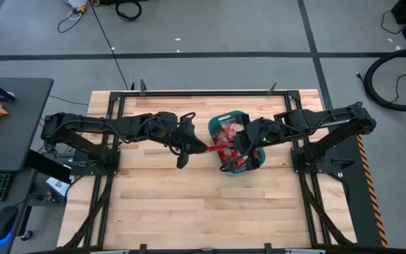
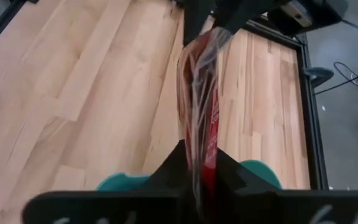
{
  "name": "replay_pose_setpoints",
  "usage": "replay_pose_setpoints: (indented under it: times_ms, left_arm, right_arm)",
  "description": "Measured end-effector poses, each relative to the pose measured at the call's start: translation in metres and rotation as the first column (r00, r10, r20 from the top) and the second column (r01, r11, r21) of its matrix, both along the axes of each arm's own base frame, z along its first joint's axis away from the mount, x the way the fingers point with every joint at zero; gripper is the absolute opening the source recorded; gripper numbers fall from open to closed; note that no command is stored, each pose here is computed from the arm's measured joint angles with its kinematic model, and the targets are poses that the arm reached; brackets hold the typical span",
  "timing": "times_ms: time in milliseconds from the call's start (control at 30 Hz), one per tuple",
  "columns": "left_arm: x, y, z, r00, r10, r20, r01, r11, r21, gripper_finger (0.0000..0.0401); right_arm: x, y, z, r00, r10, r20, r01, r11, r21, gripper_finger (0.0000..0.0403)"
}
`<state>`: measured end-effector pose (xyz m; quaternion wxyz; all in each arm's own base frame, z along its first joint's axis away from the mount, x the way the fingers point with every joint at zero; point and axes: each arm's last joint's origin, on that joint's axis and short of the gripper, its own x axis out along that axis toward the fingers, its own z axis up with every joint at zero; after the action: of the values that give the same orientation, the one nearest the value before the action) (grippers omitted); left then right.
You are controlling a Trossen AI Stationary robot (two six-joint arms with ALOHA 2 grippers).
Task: Sort popcorn bags into baskets
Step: Put the red popcorn pack into the green bin
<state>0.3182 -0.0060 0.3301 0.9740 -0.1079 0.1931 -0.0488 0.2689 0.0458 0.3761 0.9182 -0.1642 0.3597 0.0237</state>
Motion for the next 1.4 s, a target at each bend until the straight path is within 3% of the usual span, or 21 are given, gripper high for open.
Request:
replay_pose_setpoints:
  times_ms: [200, 300, 433, 633, 967, 1133, 1267, 1400]
  left_arm:
    - [-0.006, 0.002, 0.001, 0.996, 0.074, -0.042, -0.074, 0.997, -0.007, 0.0155]
    - [-0.019, 0.004, 0.007, 0.984, 0.159, -0.076, -0.161, 0.987, -0.029, 0.0172]
    - [-0.038, 0.006, 0.020, 0.973, 0.220, -0.061, -0.223, 0.974, -0.040, 0.0171]
    - [-0.055, 0.007, 0.037, 0.964, 0.268, -0.002, -0.268, 0.963, -0.036, 0.0159]
    - [-0.063, 0.006, 0.042, 0.961, 0.277, 0.017, -0.275, 0.959, -0.060, 0.0155]
    - [-0.063, 0.007, 0.042, 0.960, 0.279, 0.015, -0.278, 0.958, -0.064, 0.0155]
    - [-0.063, 0.007, 0.042, 0.960, 0.279, 0.012, -0.277, 0.959, -0.063, 0.0155]
    - [-0.063, 0.007, 0.042, 0.960, 0.281, 0.009, -0.279, 0.958, -0.066, 0.0155]
  right_arm:
    - [-0.005, -0.005, -0.005, 0.997, -0.040, -0.069, 0.038, 0.999, -0.027, 0.0024]
    - [-0.010, -0.011, -0.009, 0.984, -0.133, -0.121, 0.118, 0.985, -0.128, 0.0041]
    - [-0.017, -0.021, -0.012, 0.950, -0.270, -0.157, 0.216, 0.931, -0.295, 0.0052]
    - [-0.018, -0.041, -0.035, 0.908, -0.327, -0.261, 0.252, 0.926, -0.282, 0.0043]
    - [-0.013, -0.052, -0.071, 0.899, -0.345, -0.271, 0.243, 0.906, -0.345, 0.0042]
    - [-0.018, -0.050, -0.084, 0.873, -0.350, -0.340, 0.276, 0.929, -0.249, 0.0063]
    - [-0.022, -0.042, -0.085, 0.859, -0.308, -0.409, 0.284, 0.951, -0.120, 0.0103]
    - [-0.027, -0.035, -0.083, 0.836, -0.294, -0.463, 0.316, 0.948, -0.032, 0.0141]
